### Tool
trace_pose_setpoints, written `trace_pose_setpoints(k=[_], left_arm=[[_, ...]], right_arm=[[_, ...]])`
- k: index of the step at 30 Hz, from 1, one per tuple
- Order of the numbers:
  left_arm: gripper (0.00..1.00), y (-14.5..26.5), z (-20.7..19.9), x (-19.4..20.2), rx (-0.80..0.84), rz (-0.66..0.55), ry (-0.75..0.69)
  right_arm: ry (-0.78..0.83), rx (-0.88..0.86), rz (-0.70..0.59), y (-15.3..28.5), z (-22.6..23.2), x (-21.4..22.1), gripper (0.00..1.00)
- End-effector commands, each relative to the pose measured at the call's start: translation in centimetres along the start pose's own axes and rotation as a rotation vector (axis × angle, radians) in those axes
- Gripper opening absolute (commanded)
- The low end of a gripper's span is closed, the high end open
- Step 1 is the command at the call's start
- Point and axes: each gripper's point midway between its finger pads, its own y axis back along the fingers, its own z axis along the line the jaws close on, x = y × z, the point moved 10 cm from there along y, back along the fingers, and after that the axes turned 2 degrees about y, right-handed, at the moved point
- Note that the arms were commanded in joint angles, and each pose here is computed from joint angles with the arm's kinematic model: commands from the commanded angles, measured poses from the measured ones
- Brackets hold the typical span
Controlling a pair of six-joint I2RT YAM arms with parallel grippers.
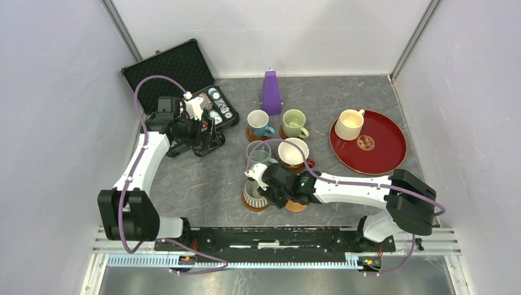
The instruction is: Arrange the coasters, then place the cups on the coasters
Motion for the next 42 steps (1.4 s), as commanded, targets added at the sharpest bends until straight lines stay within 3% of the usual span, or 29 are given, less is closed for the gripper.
trace_pose_setpoints(k=[1, 11, 28, 36, 42], left_arm=[[1.00, 0.3, -0.1, -0.8, 0.011, -0.040, -0.012], [1.00, 0.3, 0.0, -0.6, 0.001, -0.035, -0.011], [1.00, 0.2, 0.1, -0.6, -0.003, -0.027, -0.002], [1.00, 0.1, 0.1, -0.5, 0.013, -0.020, -0.013], [1.00, 0.0, 0.1, -0.6, 0.027, -0.011, -0.011]], right_arm=[[-0.034, 0.004, -0.102, -0.2, 0.2, -2.1, 0.17], [-0.038, -0.044, -0.085, -0.1, 0.5, -1.2, 0.49], [0.059, -0.157, -0.101, 1.3, 0.9, 0.4, 0.57], [0.423, -0.248, -0.131, 3.6, 0.2, -0.3, 0.98], [0.567, -0.239, -0.109, 6.3, -3.5, -1.5, 0.98]])
